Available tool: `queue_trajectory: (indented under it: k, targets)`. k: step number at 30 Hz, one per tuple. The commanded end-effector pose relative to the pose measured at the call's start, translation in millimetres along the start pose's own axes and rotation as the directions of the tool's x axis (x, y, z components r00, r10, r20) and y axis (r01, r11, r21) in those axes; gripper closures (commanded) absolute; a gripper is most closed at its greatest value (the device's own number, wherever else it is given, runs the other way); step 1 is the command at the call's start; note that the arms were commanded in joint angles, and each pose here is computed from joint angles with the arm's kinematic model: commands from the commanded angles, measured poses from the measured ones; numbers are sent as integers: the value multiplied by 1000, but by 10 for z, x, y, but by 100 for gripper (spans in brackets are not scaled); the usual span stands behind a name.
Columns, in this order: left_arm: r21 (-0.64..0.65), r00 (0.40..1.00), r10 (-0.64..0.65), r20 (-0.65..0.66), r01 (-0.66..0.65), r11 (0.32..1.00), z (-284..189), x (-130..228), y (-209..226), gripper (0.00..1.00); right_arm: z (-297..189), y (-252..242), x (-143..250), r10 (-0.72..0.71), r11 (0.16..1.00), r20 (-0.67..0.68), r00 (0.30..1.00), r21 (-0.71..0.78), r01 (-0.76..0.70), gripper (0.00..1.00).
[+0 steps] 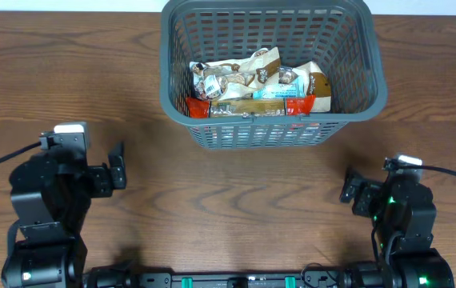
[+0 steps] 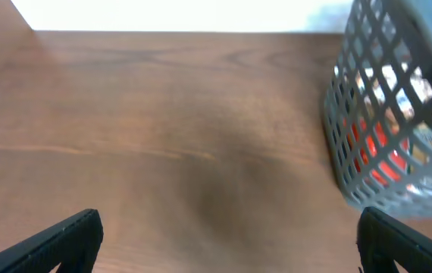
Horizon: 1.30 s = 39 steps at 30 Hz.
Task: Pack container
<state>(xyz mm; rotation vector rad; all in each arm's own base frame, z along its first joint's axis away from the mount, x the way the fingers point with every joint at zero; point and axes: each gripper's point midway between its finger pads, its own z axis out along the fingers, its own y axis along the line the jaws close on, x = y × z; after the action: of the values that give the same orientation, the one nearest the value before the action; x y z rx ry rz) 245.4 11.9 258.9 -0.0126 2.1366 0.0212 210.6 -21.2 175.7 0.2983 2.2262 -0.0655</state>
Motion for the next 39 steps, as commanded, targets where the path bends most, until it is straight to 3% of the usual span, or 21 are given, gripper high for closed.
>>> queue_trajectory:
  k: [1,6,12,39]
  targets:
    - [47,999,0,-37,1,999,23,103,-122,1,9,-24,117,30,999,-36,999,14,-30,1]
    - [48,999,0,-48,2,999,15,132,-168,1,-6,-31,188,68,998,-60,996,19,-67,1]
    - [-40,999,-20,-48,18,999,27,128,-28,1,-8,-18,180,64,998,-56,996,14,-63,1]
    - [-40,998,-19,-67,16,999,40,165,-29,1,-9,-21,191,65,998,-60,996,16,-65,1]
